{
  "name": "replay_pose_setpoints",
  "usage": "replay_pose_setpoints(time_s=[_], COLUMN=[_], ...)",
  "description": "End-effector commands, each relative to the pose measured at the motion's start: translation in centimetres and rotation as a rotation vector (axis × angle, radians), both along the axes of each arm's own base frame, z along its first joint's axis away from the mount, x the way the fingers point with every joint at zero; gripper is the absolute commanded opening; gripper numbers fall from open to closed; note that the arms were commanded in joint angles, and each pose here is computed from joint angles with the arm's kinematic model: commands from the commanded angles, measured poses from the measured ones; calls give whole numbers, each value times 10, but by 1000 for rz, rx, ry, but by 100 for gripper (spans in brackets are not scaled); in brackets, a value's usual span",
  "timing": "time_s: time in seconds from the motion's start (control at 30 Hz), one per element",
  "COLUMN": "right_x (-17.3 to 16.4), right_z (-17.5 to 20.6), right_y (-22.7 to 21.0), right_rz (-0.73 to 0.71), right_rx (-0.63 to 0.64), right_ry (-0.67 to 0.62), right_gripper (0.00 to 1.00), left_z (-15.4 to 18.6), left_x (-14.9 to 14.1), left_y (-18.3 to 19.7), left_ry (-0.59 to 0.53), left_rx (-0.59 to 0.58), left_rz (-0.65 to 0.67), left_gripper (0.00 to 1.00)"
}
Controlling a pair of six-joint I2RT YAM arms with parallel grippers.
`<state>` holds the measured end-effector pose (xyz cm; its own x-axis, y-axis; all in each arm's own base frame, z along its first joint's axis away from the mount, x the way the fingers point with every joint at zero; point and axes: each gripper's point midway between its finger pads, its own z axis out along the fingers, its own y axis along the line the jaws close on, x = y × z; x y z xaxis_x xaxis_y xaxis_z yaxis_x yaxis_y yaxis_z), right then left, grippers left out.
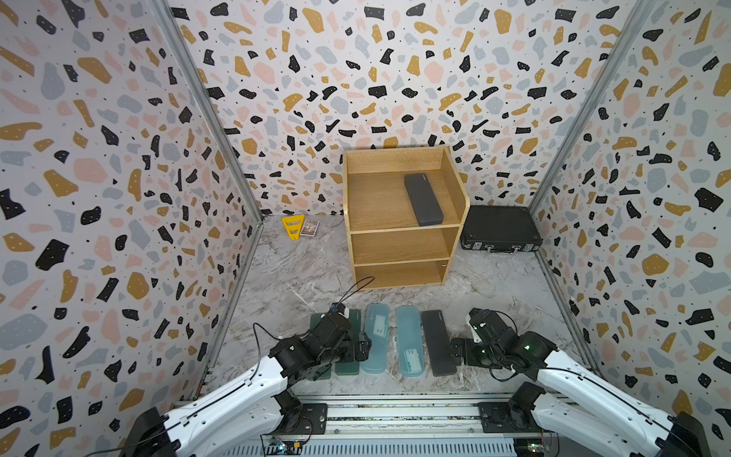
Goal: Place the pencil cases on the shelf according to color
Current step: Pick up the pencil case from the center of the board.
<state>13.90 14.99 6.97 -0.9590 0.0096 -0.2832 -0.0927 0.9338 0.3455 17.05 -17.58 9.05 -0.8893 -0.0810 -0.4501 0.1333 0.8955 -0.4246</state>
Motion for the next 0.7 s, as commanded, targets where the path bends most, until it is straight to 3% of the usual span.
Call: replay_pose_setpoints(time_s=[0.0,0.3,0.47,0.67], right_x=[7,5,5,-3], right_z=[8,-4,1,-9], right_y=[4,26,41,46], right_rz=[-20,26,50,97], right_rx=[-26,-141,-140,-227], right_ry=[-49,-84,-112,-75], right_gripper=[100,100,100,100], left_z=[8,12,20,17], left_x=[11,16,16,16], left_y=[-1,3,8,8], left_ry=[-55,-75,-97,-95], left_rx=[-1,37,41,45], left_rz=[36,52,59,57], left_gripper=[100,100,100,100])
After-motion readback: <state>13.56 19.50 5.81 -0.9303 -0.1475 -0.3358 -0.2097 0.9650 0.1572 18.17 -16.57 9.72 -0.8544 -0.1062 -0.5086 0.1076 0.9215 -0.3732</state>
